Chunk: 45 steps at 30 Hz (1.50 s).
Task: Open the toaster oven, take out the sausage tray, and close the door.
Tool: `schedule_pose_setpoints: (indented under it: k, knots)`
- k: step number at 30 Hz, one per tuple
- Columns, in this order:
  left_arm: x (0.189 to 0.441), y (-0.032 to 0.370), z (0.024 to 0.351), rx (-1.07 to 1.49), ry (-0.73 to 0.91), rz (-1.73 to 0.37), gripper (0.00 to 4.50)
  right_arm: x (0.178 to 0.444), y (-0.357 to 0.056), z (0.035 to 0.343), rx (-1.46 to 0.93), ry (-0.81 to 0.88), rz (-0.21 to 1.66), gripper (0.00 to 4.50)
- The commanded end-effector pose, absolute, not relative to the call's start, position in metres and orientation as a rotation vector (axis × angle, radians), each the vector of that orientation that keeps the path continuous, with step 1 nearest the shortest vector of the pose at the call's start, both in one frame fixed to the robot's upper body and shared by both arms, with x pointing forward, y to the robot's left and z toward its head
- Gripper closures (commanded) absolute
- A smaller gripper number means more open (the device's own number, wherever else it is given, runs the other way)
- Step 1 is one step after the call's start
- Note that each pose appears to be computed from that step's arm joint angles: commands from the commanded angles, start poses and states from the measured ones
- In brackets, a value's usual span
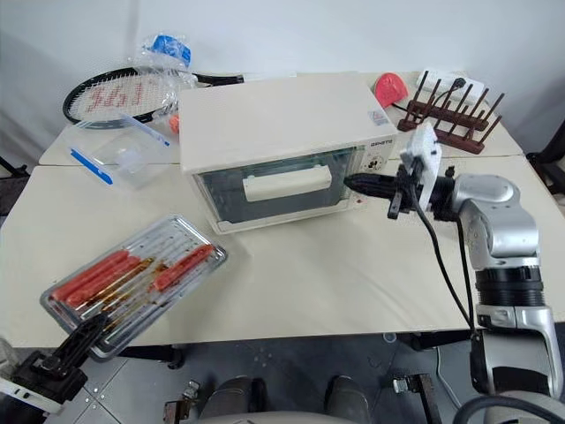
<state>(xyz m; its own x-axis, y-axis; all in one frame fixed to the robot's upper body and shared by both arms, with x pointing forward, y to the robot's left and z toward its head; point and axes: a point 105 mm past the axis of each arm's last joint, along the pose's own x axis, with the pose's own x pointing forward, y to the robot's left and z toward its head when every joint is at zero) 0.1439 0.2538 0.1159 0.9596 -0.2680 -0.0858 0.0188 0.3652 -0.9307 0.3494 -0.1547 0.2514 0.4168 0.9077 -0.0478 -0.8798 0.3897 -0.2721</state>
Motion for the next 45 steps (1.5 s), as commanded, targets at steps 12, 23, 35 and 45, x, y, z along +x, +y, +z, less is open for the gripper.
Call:
schedule_pose_setpoints:
  k: [12,23,35,45]
  knots:
    - [0.123,0.240,0.112,-1.206,0.409,-0.339,4.50,0.349,-0.139,0.279,-0.276,-0.200,1.181,4.47]
    - [0.143,0.205,0.109,-1.203,0.527,-0.538,4.50,0.321,-0.150,0.268,-0.330,-0.077,1.215,4.47]
    - [0.210,0.156,0.121,-1.129,0.641,-0.881,4.50,0.275,-0.181,0.224,-0.362,0.146,1.183,4.47]
    - [0.252,0.114,0.110,-1.125,0.796,-0.993,4.50,0.256,-0.188,0.216,-0.343,0.147,1.082,4.47]
